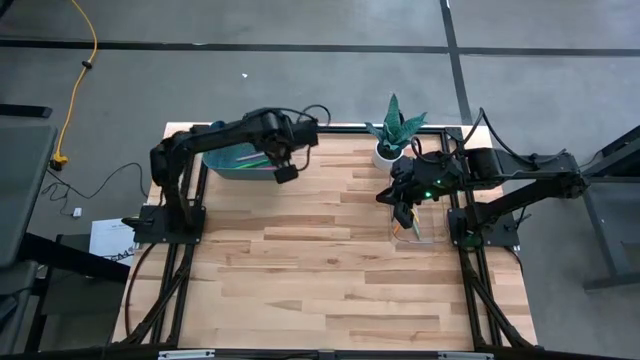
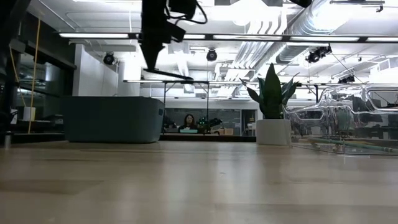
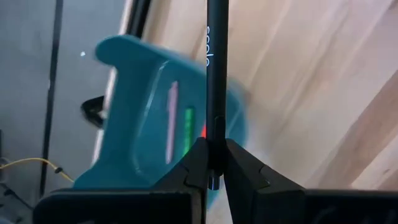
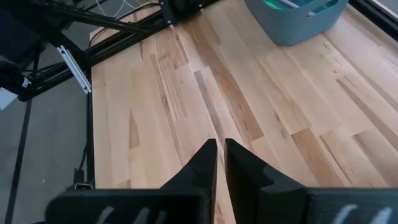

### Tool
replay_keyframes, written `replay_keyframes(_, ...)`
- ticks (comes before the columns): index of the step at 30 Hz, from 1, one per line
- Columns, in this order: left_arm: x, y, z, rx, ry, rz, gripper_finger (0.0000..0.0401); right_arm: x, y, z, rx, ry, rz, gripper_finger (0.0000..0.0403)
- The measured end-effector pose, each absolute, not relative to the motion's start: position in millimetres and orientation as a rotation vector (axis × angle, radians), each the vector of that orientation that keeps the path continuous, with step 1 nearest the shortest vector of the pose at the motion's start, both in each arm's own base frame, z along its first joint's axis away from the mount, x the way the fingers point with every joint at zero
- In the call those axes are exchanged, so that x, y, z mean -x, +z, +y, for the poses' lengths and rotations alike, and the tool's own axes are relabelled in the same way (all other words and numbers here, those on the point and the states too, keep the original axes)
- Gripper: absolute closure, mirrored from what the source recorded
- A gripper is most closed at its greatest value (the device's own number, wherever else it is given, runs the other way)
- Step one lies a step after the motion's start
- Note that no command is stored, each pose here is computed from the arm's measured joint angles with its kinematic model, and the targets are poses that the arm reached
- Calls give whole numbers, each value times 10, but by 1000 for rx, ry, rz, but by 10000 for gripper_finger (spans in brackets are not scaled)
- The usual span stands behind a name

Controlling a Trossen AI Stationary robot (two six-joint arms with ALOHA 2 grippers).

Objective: Sort pens & pencils
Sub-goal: Put the black pen into the blue bin

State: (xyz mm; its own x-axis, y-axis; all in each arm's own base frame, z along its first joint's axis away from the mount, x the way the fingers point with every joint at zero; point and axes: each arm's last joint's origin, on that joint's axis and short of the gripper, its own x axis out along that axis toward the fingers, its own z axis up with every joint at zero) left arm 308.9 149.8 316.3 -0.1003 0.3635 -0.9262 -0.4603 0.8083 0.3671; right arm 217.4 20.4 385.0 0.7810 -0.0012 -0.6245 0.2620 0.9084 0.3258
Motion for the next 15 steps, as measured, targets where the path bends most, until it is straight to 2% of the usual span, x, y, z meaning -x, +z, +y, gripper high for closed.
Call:
replay_keyframes(9,-2771,3429,1588,22,651,1530,377,-2182,3861,191,-460,-210,632,381)
replay_keyframes(15,-2554,3457,1562,-23,579,1574,379,-2228,3926,190,-496,-214,545,381)
